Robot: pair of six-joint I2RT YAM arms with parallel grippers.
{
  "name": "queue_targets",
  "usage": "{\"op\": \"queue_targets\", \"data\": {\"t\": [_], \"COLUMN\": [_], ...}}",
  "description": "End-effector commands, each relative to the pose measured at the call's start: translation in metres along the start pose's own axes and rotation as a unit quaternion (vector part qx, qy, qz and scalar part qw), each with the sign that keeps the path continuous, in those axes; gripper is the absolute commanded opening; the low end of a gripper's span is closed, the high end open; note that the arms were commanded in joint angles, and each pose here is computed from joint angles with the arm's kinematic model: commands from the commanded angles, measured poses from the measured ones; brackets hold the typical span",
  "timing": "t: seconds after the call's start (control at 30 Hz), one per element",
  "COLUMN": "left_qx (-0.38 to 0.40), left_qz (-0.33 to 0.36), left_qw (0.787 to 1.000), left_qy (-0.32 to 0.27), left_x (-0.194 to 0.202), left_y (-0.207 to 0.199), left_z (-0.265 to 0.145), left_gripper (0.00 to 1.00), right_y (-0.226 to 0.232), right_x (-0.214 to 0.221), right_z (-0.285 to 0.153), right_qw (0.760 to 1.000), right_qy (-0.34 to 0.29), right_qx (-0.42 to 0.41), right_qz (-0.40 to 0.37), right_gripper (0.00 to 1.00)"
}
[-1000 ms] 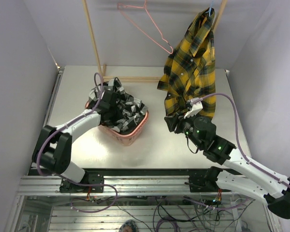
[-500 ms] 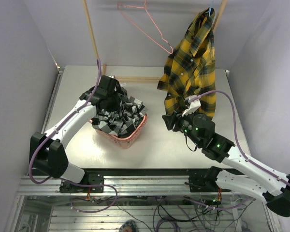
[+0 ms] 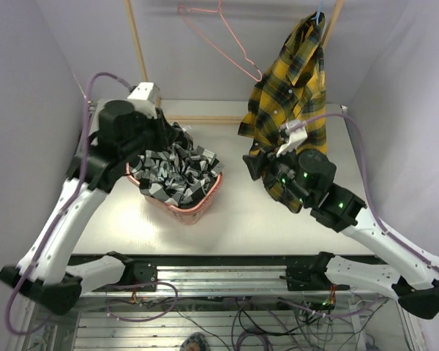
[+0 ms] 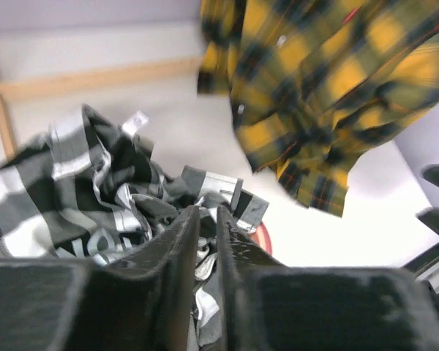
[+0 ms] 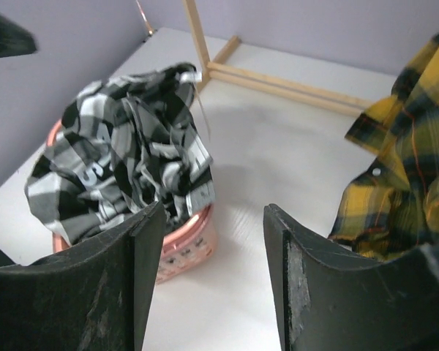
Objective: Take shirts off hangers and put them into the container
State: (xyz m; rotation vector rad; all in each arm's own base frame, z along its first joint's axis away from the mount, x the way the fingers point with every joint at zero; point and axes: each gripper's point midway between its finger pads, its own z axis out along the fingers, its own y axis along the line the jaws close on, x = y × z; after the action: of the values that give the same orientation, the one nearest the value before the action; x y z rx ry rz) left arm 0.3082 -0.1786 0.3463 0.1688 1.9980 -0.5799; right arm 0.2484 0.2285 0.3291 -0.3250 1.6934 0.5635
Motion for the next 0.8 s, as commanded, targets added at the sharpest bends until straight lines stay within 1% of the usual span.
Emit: {"op": "queue_targets", "data": {"t": [0.0, 0.03, 0.07, 0.1, 0.13, 0.17, 0.2, 0.23, 0.37, 0.4, 0.53, 0.57, 0.63, 0.67, 0.73, 0.77], "left_qx": [0.027, 0.004, -0.016, -0.033, -0.044, -0.051, -0.053, -0.053, -0.066, -0.07, -0.077, -0.076, -0.079, -0.081, -0.079, -0.078], "left_qz": [0.087, 0.091, 0.094, 0.097, 0.099, 0.099, 0.099, 0.098, 0.092, 0.091, 0.086, 0.089, 0.088, 0.086, 0.082, 0.081], "left_qw": [0.988, 0.987, 0.984, 0.982, 0.981, 0.98, 0.981, 0.982, 0.985, 0.984, 0.985, 0.985, 0.983, 0.983, 0.981, 0.98], "left_qy": [-0.124, -0.135, -0.151, -0.158, -0.162, -0.162, -0.159, -0.153, -0.133, -0.133, -0.128, -0.129, -0.138, -0.143, -0.157, -0.166], "left_x": [-0.047, -0.043, -0.042, -0.037, -0.032, -0.025, -0.019, -0.013, 0.006, 0.008, 0.013, 0.015, 0.015, 0.016, 0.015, 0.014], "left_y": [-0.013, -0.001, 0.008, 0.016, 0.023, 0.028, 0.031, 0.032, 0.042, 0.045, 0.049, 0.049, 0.051, 0.052, 0.052, 0.051], "left_z": [-0.049, -0.05, -0.055, -0.055, -0.055, -0.053, -0.051, -0.048, -0.035, -0.033, -0.036, -0.037, -0.043, -0.047, -0.055, -0.059], "left_gripper": [0.21, 0.1, 0.07, 0.07, 0.07, 0.07, 0.07, 0.07, 0.07, 0.07, 0.07, 0.07, 0.07, 0.07, 0.08, 0.08], "right_y": [0.0, -0.001, -0.001, 0.0, 0.0, 0.0, -0.003, -0.007, -0.026, -0.032, -0.067, -0.071, -0.08, -0.083, -0.103, -0.112], "right_x": [-0.031, -0.043, -0.058, -0.07, -0.083, -0.096, -0.108, -0.12, -0.174, -0.183, -0.234, -0.245, -0.263, -0.275, -0.296, -0.304], "right_z": [0.001, 0.002, 0.002, 0.002, 0.002, 0.003, 0.005, 0.007, 0.018, 0.028, 0.051, 0.058, 0.07, 0.072, 0.066, 0.061], "right_qw": [0.999, 0.999, 0.998, 0.998, 0.997, 0.996, 0.994, 0.992, 0.979, 0.978, 0.977, 0.977, 0.977, 0.975, 0.966, 0.961], "right_qy": [0.01, -0.004, -0.019, -0.032, -0.046, -0.058, -0.068, -0.077, -0.116, -0.119, -0.15, -0.154, -0.147, -0.152, -0.168, -0.179], "right_qx": [0.016, 0.023, 0.028, 0.03, 0.033, 0.04, 0.054, 0.072, 0.138, 0.145, 0.138, 0.134, 0.138, 0.145, 0.179, 0.197], "right_qz": [-0.044, -0.046, -0.047, -0.051, -0.061, -0.063, -0.07, -0.074, -0.095, -0.093, -0.058, -0.061, -0.074, -0.076, -0.075, -0.073], "right_gripper": [0.54, 0.52, 0.5, 0.45, 0.36, 0.21, 0.0, 0.0, 0.0, 0.0, 0.0, 0.0, 0.08, 0.17, 0.4, 0.49]}}
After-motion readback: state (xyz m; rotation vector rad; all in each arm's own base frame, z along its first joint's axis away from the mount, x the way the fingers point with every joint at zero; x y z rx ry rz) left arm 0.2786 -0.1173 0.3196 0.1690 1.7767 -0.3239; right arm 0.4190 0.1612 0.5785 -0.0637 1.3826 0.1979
